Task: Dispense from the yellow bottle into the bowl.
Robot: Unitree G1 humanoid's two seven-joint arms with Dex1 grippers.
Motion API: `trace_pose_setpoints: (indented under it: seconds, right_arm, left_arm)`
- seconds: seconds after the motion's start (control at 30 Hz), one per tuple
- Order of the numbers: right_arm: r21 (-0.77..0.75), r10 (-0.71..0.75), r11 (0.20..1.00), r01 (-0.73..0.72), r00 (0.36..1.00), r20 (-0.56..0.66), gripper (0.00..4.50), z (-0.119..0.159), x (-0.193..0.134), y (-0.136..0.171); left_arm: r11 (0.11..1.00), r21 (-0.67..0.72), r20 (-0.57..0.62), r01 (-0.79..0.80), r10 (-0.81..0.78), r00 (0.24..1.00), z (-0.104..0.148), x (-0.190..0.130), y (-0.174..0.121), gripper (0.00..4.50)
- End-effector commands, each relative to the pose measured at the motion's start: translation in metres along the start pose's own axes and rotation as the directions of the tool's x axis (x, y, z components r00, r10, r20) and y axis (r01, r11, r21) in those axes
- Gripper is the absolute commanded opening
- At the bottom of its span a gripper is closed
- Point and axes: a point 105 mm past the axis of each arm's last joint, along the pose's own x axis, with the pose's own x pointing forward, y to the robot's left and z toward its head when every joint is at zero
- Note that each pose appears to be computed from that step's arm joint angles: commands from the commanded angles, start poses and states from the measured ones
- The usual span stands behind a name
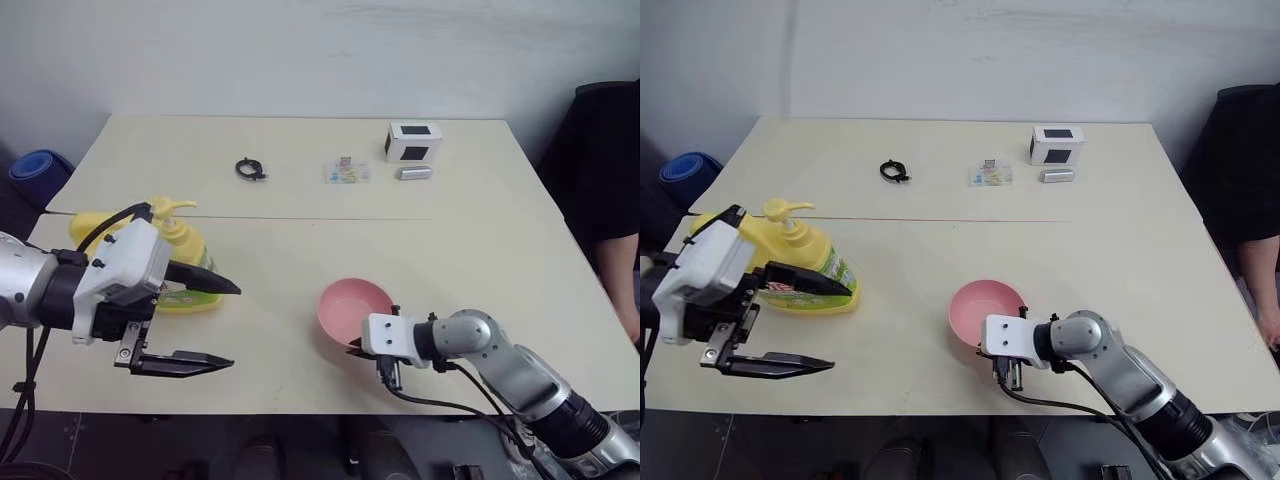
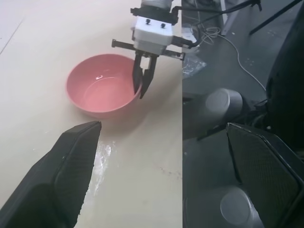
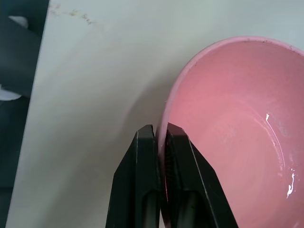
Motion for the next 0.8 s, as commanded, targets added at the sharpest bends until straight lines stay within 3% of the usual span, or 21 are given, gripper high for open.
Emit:
trace_pose_setpoints:
  seconds: [0.03,0.17,0.37,0.57,0.8]
  right_arm:
    - [-0.089,-0.014,0.996,0.013,1.000,-0.008,0.04,0.013,-0.017,-0.011]
    - [-0.168,0.022,0.986,-0.021,1.000,0.002,0.04,0.040,-0.034,-0.040]
    - [-0.307,0.092,0.949,-0.072,0.994,0.053,0.04,0.092,-0.033,-0.083]
    - [-0.426,0.179,0.896,-0.123,0.979,0.093,0.00,0.149,-0.019,-0.110]
    - [-0.550,0.249,0.815,-0.181,0.967,0.051,0.00,0.185,-0.005,-0.121]
  left_arm:
    - [0.999,0.027,0.013,-0.042,0.042,0.999,0.007,-0.006,0.004,4.50]
    - [0.983,0.009,0.113,-0.183,0.181,0.977,0.027,-0.028,0.025,4.50]
    - [0.916,-0.055,0.277,-0.398,0.397,0.875,0.060,-0.075,0.050,4.50]
    - [0.808,-0.123,0.292,-0.576,0.584,0.758,0.056,-0.112,0.065,3.03]
    - [0.761,-0.094,0.218,-0.642,0.645,0.733,0.031,-0.122,0.066,0.94]
